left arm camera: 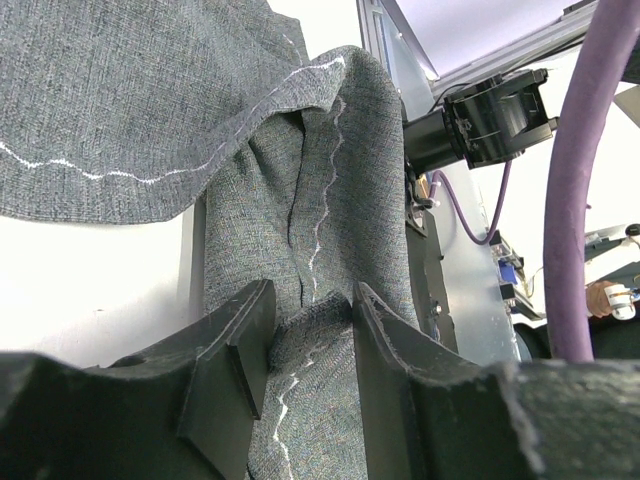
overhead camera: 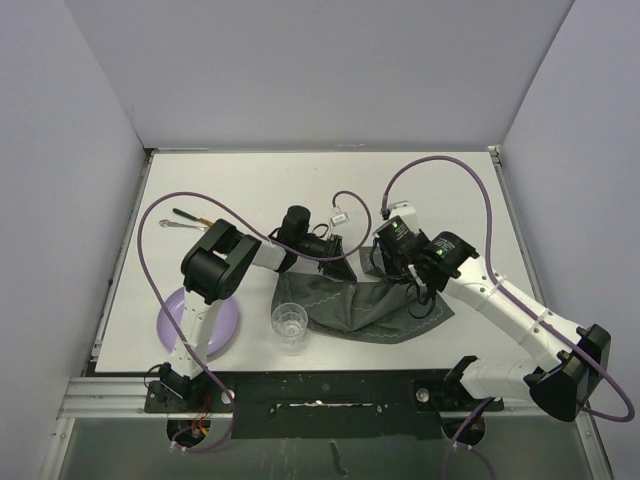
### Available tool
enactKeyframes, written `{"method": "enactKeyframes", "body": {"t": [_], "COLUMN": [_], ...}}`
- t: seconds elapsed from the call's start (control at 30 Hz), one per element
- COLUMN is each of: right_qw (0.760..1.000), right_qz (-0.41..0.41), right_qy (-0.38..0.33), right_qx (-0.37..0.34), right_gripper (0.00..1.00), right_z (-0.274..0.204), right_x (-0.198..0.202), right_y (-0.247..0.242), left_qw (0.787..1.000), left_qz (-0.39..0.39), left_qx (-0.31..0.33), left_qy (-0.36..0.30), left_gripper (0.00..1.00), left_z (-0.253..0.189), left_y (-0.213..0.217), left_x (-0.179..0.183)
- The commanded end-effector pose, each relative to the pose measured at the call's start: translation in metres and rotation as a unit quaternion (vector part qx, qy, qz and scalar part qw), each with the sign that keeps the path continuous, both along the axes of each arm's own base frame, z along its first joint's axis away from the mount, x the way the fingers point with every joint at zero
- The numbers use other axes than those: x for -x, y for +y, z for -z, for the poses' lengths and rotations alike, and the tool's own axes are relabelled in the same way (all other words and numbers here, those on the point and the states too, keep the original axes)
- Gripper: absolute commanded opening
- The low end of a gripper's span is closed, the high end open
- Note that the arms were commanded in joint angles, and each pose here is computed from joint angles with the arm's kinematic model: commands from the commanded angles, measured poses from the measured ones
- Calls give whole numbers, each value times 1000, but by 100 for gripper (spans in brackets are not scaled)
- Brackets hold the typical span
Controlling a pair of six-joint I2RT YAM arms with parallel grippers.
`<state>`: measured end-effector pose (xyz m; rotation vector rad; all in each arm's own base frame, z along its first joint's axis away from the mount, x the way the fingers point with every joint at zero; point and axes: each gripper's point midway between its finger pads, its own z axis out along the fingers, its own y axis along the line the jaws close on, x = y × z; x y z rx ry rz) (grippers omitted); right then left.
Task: Set the dinner table for one person
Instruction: Flatten out the napkin at the center of the board.
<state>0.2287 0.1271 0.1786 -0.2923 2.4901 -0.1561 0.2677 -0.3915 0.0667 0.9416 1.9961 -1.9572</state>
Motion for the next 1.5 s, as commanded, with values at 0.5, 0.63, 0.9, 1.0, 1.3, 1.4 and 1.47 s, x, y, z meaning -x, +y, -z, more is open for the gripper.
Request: {"method": "enactKeyframes", "body": {"t": [0.5,0.63,0.9,1.0,1.3,1.4,1.47], "right_qw": [1000,999,999,998,993,991,991], "right_qz": [8,10,30,46,90,96,102], "right_qy": [-30,-33,-43,-37,-63,-71,-65], "right_qx": [-5,-12,-11,-16,-49,-54,-60], "right_gripper": [38,38,37,36,36,37,37], "right_z": [-5,-4,2,12,-5,-13,-11], "right_x": [-22,-41,-82,-98,-154,-173,-185], "right_y": [-5,-5,-13,-21,-41,-47,-53], "left_qw": [993,985,969,965,943,929,920], "left_qz": [-60,-85,-130,-139,-211,-246,-258], "left_qx": [-93,-133,-183,-192,-218,-237,-248], "left_qy": [-44,-69,-100,-108,-136,-143,-158], "left_gripper": [0,0,0,0,0,0,0], "left_z": [9,-4,-42,-57,-107,-123,-136], "left_y": [10,16,28,34,81,98,103], "left_x": [-25,-37,-70,-84,-119,-134,-143]}}
